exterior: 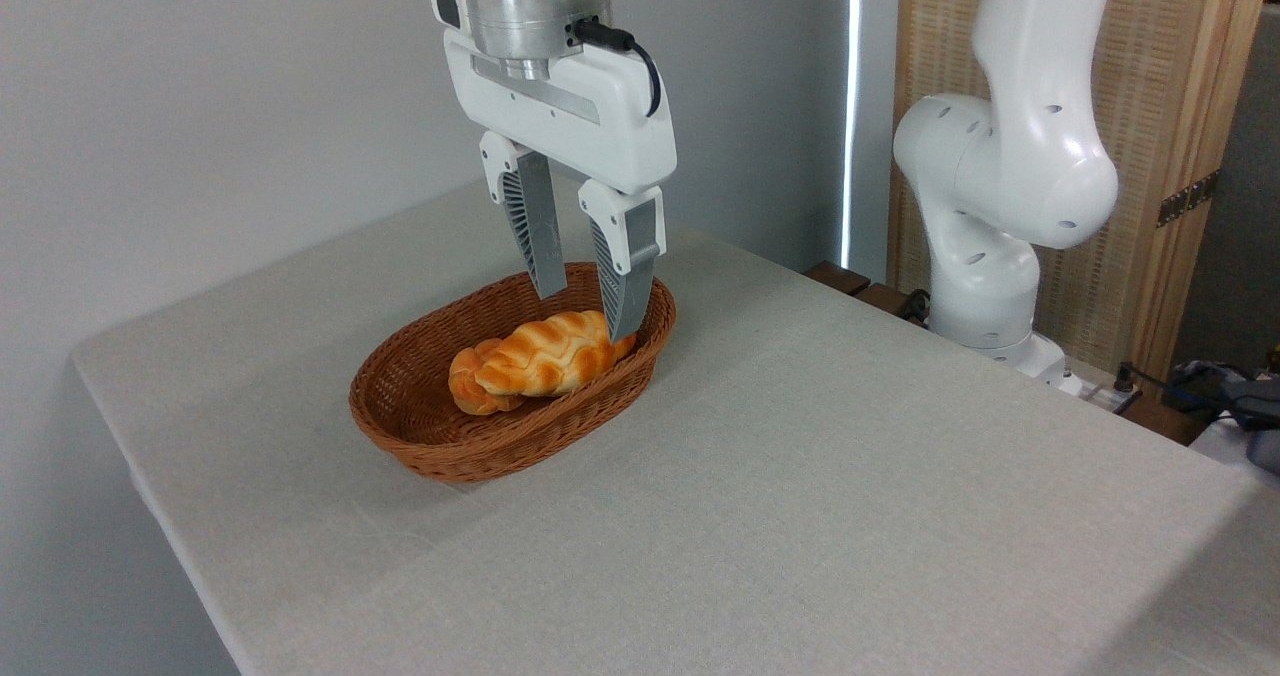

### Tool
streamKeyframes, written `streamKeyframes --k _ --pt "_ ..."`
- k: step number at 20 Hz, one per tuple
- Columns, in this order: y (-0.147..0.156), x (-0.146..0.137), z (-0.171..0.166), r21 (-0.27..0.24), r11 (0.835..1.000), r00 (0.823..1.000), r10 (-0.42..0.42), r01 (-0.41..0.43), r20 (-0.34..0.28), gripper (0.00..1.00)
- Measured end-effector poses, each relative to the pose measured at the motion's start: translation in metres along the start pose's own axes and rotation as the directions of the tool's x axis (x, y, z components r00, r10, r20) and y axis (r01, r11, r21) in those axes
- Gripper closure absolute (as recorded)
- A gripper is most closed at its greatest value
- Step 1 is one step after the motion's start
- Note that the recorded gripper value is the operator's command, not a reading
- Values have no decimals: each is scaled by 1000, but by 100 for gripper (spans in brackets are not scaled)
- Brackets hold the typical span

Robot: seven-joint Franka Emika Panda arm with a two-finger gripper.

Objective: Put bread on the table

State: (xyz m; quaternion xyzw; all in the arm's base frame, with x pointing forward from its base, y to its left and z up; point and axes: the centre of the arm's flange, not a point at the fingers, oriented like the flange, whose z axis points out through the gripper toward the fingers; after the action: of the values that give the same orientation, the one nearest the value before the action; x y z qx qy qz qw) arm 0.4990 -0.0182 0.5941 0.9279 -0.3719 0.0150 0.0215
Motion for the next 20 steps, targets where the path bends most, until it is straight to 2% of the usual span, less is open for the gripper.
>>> streamKeyframes --k 6,20 --pt "2 -3 1 -20 1000 1000 -1 1 23 0" --pt "4 -1 -4 -14 1000 1000 5 -4 17 0"
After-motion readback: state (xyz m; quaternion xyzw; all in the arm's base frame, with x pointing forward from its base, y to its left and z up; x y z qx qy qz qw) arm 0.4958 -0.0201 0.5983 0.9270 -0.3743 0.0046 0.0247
